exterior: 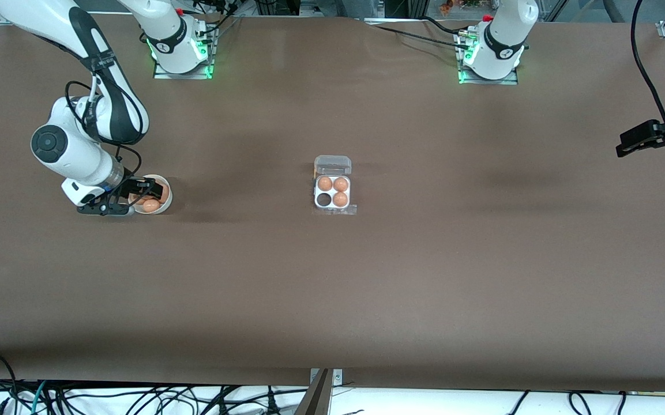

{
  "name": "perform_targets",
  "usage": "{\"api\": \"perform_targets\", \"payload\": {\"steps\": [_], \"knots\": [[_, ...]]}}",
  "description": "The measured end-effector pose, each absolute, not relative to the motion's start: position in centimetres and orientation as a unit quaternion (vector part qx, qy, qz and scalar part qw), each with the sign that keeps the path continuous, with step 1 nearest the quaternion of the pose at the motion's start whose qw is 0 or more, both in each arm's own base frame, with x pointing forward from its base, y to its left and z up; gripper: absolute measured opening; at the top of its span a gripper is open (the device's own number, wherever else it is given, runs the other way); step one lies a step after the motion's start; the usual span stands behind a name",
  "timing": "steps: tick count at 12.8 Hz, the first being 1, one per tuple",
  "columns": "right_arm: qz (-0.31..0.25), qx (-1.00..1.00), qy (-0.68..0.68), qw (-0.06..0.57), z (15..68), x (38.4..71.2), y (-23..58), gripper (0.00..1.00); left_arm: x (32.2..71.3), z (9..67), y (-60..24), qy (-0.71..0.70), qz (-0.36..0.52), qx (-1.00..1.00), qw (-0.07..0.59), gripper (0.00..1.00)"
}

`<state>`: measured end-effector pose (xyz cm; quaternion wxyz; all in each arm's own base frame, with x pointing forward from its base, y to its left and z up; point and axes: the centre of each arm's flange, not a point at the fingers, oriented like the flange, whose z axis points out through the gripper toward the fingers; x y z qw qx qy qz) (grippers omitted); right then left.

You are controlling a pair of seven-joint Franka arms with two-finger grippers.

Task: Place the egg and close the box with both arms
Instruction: 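Move the right gripper over the white bowl of eggs and lower, then grasp one brown egg from the bowl with the right gripper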

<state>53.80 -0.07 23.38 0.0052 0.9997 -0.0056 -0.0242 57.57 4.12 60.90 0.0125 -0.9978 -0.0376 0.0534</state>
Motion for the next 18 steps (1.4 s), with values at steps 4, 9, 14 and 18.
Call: {"api": "perform_targets", "payload": {"steps": [4, 9, 14, 18], "knots": [[-0.028, 1.0, -0.001, 0.005, 23.17, 53.73, -0.01, 0.73, 57.57, 60.91, 4.18, -0.038, 0.053, -0.998, 0.013, 1.0], [-0.029, 1.0, 0.002, 0.005, 23.15, 53.7, 0.2, 0.55, 57.57, 60.94, 4.19, -0.038, 0.053, -0.998, 0.013, 1.0], [-0.032, 0.999, 0.003, 0.004, 23.13, 53.65, 0.26, 0.46, 57.56, 60.95, 4.29, -0.039, 0.053, -0.998, 0.013, 1.0], [-0.042, 0.999, 0.006, 0.004, 23.09, 53.55, 0.53, 0.46, 57.56, 60.95, 4.37, -0.04, 0.053, -0.998, 0.013, 1.0]]}}
